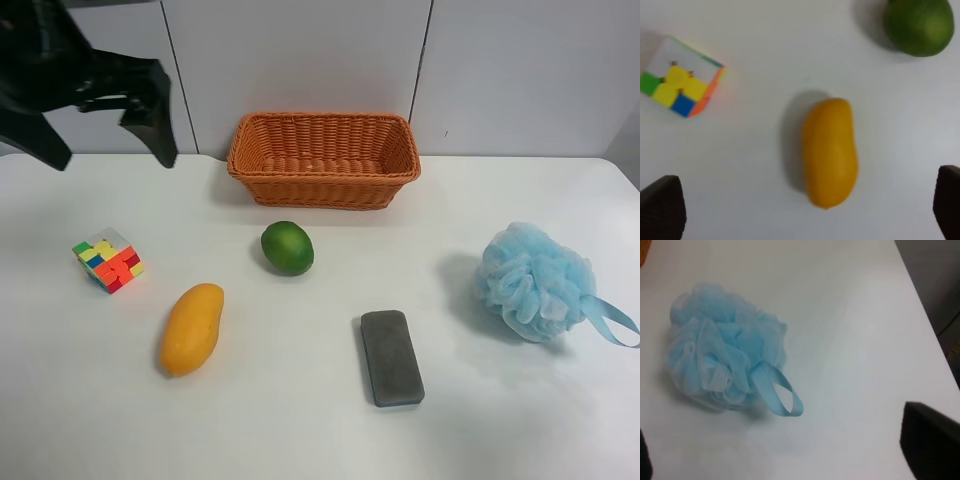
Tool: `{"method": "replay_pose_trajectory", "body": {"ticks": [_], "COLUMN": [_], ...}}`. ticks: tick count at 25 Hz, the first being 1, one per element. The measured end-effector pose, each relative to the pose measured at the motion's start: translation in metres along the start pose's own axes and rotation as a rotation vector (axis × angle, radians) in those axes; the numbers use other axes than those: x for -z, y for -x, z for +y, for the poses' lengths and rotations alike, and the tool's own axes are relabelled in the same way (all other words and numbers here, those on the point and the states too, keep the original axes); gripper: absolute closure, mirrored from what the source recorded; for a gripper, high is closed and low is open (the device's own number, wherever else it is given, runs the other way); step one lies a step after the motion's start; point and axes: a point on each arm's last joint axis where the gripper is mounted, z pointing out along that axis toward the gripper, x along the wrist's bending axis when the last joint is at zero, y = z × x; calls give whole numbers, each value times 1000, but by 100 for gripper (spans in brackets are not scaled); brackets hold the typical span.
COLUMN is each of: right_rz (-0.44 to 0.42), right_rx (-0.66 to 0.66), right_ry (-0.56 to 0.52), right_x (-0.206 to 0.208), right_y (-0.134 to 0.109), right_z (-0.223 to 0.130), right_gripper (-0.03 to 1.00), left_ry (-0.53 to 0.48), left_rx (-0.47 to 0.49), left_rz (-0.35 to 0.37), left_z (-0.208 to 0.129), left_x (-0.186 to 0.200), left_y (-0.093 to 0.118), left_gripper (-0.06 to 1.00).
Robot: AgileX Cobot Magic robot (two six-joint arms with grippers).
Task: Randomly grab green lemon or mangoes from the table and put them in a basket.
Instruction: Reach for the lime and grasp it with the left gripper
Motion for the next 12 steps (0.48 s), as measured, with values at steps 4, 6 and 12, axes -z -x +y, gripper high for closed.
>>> {"method": "replay_pose_trajectory", "body": {"ticks": [4, 6, 12], "right_rz": [0, 0, 0], "right_rx": [0, 0, 0], "right_ry": [0, 0, 0], "right_x": [0, 0, 0], "right_y": [0, 0, 0], "right_z": [0, 0, 0], "right_gripper": [-3, -3, -3], "left_ry": [-44, -61, -69], "left_rx": [8, 4, 0], "left_rz": [-4, -5, -17], "left_z": [14, 20, 33], "left_x": [-30, -45, -83], "left_y": [32, 45, 74], "left_gripper": [-5, -5, -5]}}
